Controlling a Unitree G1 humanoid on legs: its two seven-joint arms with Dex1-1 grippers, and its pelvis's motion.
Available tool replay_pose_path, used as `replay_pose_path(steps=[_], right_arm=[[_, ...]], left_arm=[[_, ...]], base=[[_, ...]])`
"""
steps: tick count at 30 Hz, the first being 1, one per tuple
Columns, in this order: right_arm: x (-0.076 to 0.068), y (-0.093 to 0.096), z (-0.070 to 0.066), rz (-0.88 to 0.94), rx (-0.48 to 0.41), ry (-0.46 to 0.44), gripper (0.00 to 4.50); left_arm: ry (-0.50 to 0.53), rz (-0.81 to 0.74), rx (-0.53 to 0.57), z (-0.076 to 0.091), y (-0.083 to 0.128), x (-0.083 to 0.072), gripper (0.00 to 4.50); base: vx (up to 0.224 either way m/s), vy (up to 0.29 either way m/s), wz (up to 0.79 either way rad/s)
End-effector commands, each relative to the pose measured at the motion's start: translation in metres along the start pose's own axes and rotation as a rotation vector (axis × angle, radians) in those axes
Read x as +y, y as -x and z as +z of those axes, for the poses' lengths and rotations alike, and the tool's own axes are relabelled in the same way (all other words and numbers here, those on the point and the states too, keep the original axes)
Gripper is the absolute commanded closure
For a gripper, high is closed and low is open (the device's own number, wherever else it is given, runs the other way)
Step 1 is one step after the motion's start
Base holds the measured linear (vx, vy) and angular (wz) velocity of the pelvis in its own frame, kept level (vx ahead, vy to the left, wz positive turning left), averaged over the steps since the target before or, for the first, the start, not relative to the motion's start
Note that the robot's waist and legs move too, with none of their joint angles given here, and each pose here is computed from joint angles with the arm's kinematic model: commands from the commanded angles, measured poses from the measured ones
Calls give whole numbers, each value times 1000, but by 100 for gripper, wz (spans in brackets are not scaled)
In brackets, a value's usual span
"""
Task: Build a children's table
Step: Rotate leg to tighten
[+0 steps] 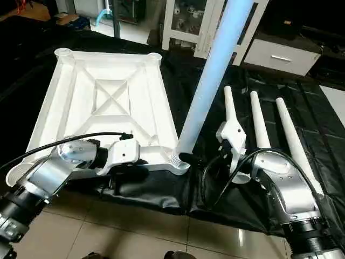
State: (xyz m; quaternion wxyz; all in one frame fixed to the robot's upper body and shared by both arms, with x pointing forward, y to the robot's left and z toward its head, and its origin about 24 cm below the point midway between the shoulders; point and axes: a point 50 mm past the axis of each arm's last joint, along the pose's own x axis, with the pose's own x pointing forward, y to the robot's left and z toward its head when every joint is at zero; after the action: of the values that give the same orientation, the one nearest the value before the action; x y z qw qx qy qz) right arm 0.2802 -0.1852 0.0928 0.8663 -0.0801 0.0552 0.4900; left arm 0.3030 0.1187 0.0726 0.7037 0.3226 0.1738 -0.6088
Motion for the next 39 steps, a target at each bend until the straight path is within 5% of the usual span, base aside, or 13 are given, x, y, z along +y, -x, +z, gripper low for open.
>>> replay_pose_path(steps=[1,4,11,18,39], right_arm=[[-3,4,1,-11,0,7,0],[-4,1,1,-7,-4,6,0],[-7,-2,3,-8,-10,11,0],[-8,-3,4,-12,-18,13,0],[-3,-1,1,-33,-29,8,0]], left_arm=[[51,-82,29,-10,-9,-10,389],[129,-87,-9,-11,-11,-8,405],[126,-41,-33,-6,-12,1,426],[91,-43,-29,-4,-9,5,350],[82,-30,6,-3,-11,13,320]], base=[[0,0,0],[0,0,0],[0,0,0],[0,0,0],[0,0,0]])
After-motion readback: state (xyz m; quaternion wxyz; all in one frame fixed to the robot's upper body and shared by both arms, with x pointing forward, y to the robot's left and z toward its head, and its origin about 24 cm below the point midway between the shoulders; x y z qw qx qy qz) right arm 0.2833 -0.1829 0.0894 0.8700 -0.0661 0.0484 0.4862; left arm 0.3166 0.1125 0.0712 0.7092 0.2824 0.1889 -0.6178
